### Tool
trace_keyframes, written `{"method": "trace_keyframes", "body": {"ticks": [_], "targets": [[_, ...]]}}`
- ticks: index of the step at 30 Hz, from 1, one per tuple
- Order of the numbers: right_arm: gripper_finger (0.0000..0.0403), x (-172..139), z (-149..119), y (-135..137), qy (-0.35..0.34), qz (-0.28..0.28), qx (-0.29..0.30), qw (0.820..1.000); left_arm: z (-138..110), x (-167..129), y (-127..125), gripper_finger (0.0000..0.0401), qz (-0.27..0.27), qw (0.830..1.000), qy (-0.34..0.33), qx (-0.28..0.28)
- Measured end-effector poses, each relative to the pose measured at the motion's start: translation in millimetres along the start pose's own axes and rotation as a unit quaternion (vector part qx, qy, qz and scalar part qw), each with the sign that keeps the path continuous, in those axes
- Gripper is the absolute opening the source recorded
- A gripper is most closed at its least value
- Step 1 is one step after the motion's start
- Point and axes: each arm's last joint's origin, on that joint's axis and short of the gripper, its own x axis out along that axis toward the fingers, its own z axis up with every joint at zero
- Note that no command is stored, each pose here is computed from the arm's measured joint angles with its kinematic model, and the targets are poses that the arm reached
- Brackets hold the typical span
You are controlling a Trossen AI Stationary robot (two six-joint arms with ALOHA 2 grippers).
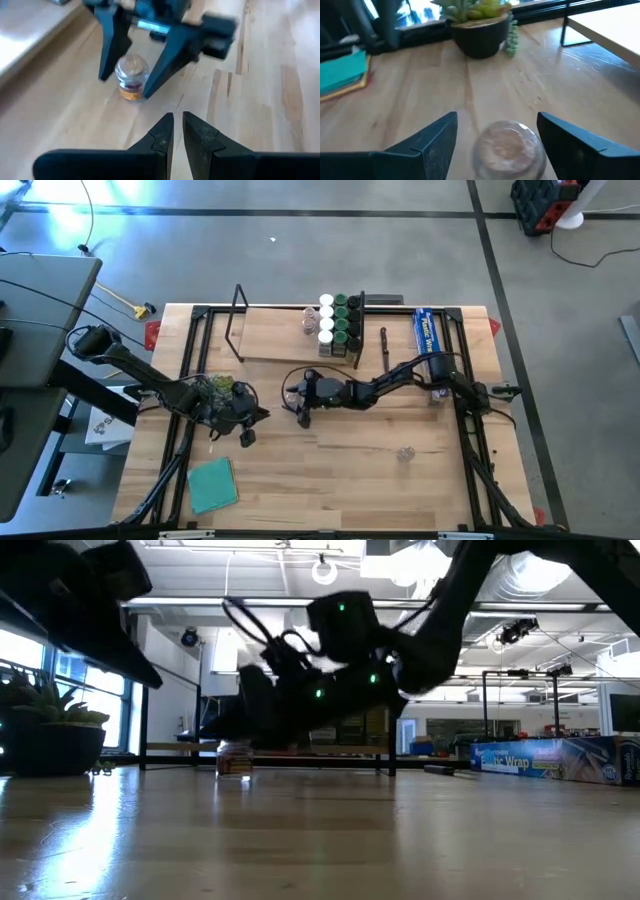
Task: Shelf spices
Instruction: Put the brown seasoning bottle on the shelf aligned with the other brown seasoning bottle
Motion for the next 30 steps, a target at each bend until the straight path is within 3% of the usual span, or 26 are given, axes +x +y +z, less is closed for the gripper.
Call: {"method": "trace_keyframes", "body": {"ticks": [5, 10, 14, 18, 21, 30], "targets": [[0.0271, -18, 31, 14, 0.039, 0.008, -0.029, 0.999, -24, 14, 6, 0.0073, -0.014, 0.999, -0.03, -0.033], [0.0271, -53, 71, 34, 0.085, 0.0, -0.057, 0.995, -44, 28, 13, 0.0158, -0.001, 0.996, -0.081, -0.038], [0.0272, -87, 99, 51, 0.103, -0.033, -0.092, 0.99, -46, 42, 18, 0.0234, 0.03, 0.993, -0.112, -0.025], [0.0272, -115, 119, 67, 0.089, -0.083, -0.127, 0.984, -37, 59, 20, 0.0284, 0.059, 0.99, -0.131, -0.016], [0.0272, -128, 126, 76, 0.08, -0.108, -0.144, 0.98, -31, 73, 21, 0.0294, 0.077, 0.988, -0.132, -0.012], [0.0273, -147, 126, 97, 0.082, -0.142, -0.169, 0.972, -19, 110, 18, 0.0289, 0.058, 0.993, -0.099, 0.028]]}}
